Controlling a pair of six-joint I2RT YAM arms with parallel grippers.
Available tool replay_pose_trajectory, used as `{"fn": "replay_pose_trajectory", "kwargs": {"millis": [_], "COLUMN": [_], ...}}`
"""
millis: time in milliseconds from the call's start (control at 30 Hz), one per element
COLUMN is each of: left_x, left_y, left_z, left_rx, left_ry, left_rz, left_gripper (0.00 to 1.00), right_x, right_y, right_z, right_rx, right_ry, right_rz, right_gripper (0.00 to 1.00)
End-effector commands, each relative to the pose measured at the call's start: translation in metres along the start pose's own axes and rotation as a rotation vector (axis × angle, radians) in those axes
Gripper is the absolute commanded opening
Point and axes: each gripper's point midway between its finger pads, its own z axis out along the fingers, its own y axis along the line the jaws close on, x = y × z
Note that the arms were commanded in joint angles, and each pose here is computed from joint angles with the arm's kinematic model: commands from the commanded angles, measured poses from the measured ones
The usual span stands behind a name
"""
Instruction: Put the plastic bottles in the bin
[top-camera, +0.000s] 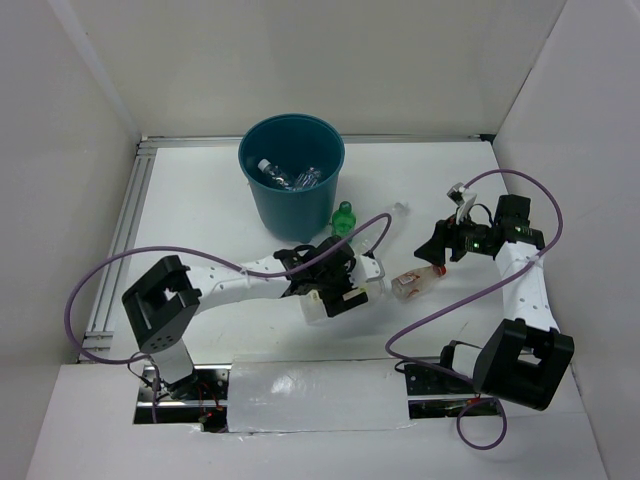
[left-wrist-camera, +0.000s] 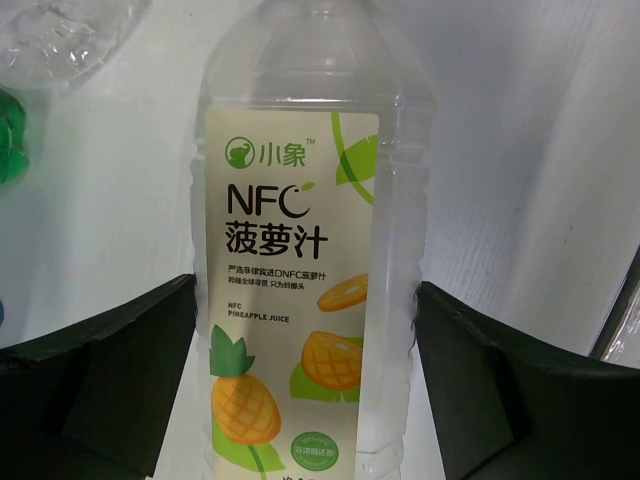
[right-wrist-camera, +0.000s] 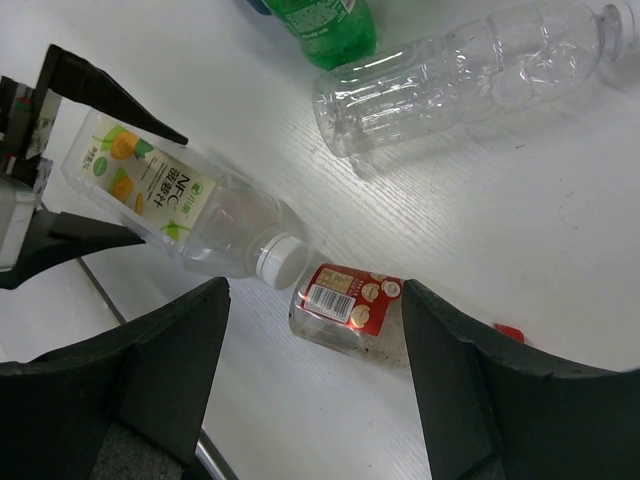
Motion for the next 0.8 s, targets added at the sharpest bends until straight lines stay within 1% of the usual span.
{"fn": "replay_pose_trajectory", "kwargs": {"millis": [0,33,133,267,300,367,400,433,467,500,600,633,700,733,767], "left_x": [-0.002,-0.003,-0.005,-0.002,-0.002,-0.006,-0.007,-0.011,-0.012,-0.017,-0.036,-0.048,-0.062,-0.074,-0.085], "left_y": [-0.006,-0.008,-0.010,-0.013,-0.013,-0.009,-0.011,-0.012,-0.012,-0.012,-0.012,-0.011,-0.008,-0.006,-0.003], "left_z": [0.008,0.009,0.007,0.008,0.008,0.003,0.002,0.001,-0.002,-0.007,-0.025,-0.041,-0.058,-0.076,-0.088], "left_rx": [0.041,0.052,0.063,0.074,0.074,0.064,0.074,0.081,0.081,0.078,0.076,0.067,0.050,0.042,0.028], "left_ry": [-0.001,-0.004,-0.007,0.000,0.000,-0.016,-0.019,-0.029,-0.031,-0.046,-0.110,-0.155,-0.201,-0.241,-0.272], "left_rz": [-0.016,-0.016,-0.025,-0.038,-0.038,-0.057,-0.067,-0.066,-0.080,-0.088,-0.105,-0.108,-0.114,-0.108,-0.116], "left_gripper": [0.96,0.92,0.87,0.72,0.61,0.49,0.41,0.20,0.04,0.00,0.00,0.00,0.00,0.00,0.00], "right_x": [-0.003,-0.004,-0.004,-0.004,-0.004,-0.004,-0.004,-0.004,-0.004,-0.004,-0.007,-0.008,-0.011,-0.015,-0.015], "right_y": [0.009,0.010,0.010,0.010,0.010,0.010,0.010,0.010,0.008,0.008,0.008,0.006,0.006,0.006,0.006], "right_z": [-0.004,-0.005,-0.005,-0.005,-0.005,-0.005,-0.005,-0.005,-0.006,-0.006,-0.009,-0.012,-0.015,-0.017,-0.017], "right_rx": [-0.020,-0.017,-0.017,-0.017,-0.017,-0.017,-0.017,-0.017,-0.010,-0.010,-0.010,0.004,0.003,0.003,0.003], "right_ry": [-0.020,-0.024,-0.024,-0.024,-0.024,-0.024,-0.024,-0.024,-0.027,-0.027,-0.035,-0.044,-0.056,-0.067,-0.067], "right_rz": [-0.015,-0.023,-0.023,-0.023,-0.023,-0.023,-0.023,-0.023,-0.019,-0.019,-0.015,-0.016,-0.011,-0.018,-0.018], "right_gripper": [0.77,0.77,0.77,0.77,0.77,0.77,0.77,0.77,0.77,0.75,0.69,0.66,0.60,0.52,0.46]}}
